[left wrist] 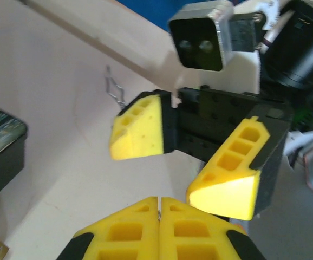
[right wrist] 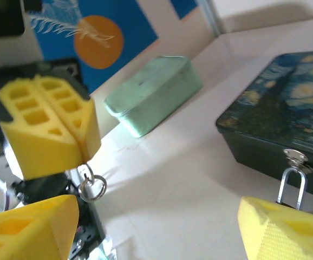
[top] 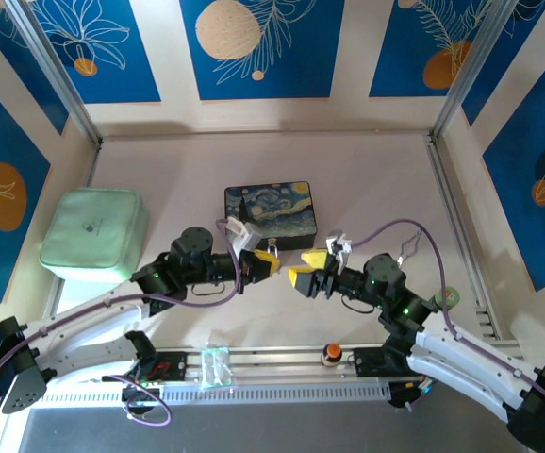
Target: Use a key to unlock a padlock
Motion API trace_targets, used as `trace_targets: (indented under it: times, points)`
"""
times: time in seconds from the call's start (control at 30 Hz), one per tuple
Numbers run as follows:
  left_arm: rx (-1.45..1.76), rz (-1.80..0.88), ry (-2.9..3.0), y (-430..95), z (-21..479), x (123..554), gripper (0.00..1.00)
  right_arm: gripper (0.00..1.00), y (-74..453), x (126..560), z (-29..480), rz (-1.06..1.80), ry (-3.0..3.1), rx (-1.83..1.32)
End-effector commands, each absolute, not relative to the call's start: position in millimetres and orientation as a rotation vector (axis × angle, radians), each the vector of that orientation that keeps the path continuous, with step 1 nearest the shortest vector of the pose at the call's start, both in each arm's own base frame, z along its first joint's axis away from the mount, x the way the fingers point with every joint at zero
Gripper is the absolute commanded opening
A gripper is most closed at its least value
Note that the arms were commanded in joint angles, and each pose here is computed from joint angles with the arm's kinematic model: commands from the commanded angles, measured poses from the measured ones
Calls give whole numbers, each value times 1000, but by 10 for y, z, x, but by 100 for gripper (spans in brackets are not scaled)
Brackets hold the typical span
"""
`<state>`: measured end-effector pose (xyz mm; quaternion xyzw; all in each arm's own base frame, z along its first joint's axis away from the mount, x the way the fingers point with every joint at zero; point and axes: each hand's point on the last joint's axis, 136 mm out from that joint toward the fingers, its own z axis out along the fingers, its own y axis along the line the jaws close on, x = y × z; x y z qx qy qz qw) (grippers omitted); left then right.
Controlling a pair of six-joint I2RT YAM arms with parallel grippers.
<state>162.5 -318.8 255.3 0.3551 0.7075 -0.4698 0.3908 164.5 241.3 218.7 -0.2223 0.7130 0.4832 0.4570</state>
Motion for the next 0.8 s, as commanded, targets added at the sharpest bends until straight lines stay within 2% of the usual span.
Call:
trace_targets:
  times: [0.0,0.17,0.33,0.4,0.6,0.77]
  points:
    - [1092,-1183,1735,-3190,2573,1481,0,77,2444,1509,2294,1156,1623,-722]
    - [932,-1267,1653,-3253,2827,1619,0,64,2429,1568,2482,1317,1541,-548]
    - [765,-1403,1494,-3250,3254,1663,0,56,2509,1486,2768,1510,1451,-518]
    - [738,-1450,1448,-3256,3380,1653,0,50,2484,1449,2919,1550,1373,-506]
    - [684,-1510,1438,-3294,3466,1694,0,43,2428,1425,3087,1537,1306,-502]
    - [635,-1548,1442,-3305,3498,1732,0,43,2420,1418,3196,1534,1269,-505]
